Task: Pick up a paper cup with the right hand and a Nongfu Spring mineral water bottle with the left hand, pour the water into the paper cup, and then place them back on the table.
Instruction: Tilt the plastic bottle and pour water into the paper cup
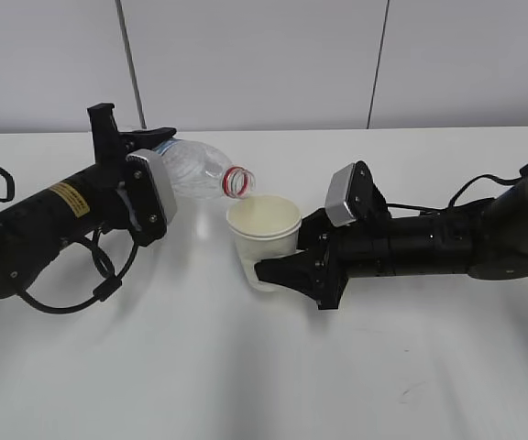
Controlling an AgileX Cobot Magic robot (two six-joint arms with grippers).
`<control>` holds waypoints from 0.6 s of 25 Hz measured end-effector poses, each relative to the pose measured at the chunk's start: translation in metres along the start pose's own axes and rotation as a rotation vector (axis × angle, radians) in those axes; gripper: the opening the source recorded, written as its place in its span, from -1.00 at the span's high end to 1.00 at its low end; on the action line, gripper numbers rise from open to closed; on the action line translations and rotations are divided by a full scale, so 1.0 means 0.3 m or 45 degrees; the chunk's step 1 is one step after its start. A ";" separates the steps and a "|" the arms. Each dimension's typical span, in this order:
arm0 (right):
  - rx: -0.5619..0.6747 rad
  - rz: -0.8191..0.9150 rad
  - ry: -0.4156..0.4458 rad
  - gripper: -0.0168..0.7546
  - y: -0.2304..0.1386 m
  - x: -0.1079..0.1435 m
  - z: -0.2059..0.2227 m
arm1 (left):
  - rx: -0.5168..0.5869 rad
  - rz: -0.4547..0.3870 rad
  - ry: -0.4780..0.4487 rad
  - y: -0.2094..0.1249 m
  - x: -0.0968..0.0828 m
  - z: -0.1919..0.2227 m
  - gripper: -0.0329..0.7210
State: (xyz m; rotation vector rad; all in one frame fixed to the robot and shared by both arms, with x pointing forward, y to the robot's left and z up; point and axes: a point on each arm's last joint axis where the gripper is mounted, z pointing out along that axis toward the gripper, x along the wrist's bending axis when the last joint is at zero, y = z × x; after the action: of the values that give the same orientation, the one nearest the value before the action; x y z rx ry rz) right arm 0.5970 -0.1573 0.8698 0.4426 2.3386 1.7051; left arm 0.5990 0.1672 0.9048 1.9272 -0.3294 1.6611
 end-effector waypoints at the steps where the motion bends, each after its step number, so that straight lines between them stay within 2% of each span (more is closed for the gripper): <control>1: 0.006 -0.001 -0.001 -0.19 -0.001 0.000 0.000 | 0.000 0.003 0.000 0.000 0.000 0.000 -0.04; 15: 0.089 -0.013 0.043 -0.19 -0.003 0.009 0.021 | -0.002 0.091 0.000 0.002 -0.001 0.001 -0.04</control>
State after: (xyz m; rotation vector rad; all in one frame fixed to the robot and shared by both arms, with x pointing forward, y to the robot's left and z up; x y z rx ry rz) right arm 0.5967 -0.1509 0.8670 0.4162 2.4266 1.6427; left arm 0.5988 0.1666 0.9048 1.9352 -0.4042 1.7054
